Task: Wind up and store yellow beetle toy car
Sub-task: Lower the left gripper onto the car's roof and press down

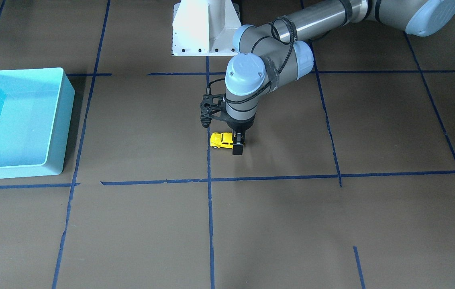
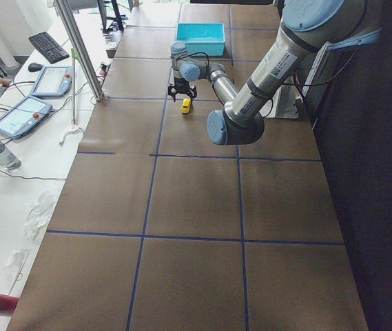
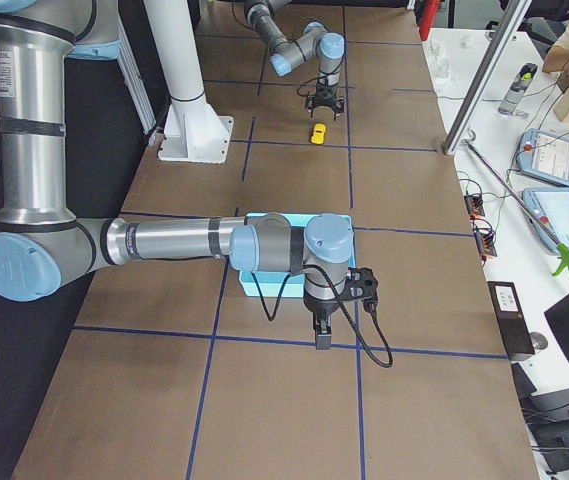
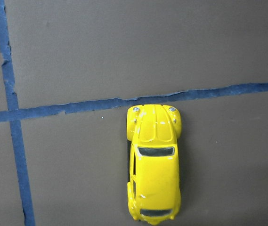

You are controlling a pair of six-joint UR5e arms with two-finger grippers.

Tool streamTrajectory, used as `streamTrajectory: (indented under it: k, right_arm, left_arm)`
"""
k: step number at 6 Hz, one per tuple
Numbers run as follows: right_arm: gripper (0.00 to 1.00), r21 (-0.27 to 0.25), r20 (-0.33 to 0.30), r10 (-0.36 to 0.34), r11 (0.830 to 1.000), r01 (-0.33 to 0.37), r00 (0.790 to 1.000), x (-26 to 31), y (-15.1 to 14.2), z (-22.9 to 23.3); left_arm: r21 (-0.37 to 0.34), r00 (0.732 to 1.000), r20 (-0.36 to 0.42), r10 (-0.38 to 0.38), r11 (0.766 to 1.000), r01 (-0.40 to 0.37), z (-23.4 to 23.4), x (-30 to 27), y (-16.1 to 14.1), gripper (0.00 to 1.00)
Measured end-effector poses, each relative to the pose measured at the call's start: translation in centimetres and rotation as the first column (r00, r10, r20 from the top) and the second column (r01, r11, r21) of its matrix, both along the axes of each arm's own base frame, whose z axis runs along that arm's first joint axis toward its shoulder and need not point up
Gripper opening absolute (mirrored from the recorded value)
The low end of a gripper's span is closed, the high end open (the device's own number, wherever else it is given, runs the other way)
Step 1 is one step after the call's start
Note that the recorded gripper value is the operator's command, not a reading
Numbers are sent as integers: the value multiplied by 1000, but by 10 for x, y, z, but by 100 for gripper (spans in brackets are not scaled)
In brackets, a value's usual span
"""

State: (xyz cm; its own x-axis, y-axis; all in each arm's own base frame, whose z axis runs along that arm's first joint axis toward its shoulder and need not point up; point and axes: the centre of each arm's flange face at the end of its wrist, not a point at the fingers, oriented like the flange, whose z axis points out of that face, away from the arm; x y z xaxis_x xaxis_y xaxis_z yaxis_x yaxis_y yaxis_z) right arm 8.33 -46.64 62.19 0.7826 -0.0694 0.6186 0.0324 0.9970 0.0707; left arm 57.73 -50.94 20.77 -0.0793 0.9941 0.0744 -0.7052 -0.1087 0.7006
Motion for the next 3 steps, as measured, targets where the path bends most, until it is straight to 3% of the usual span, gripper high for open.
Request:
streamTrajectory:
  k: [3]
  right_arm:
    - [100,-2,0,2,1000,-2,1000,0,0,0]
  left_arm:
    - [-4,1000,19,5,1000,-5,1,19,0,100]
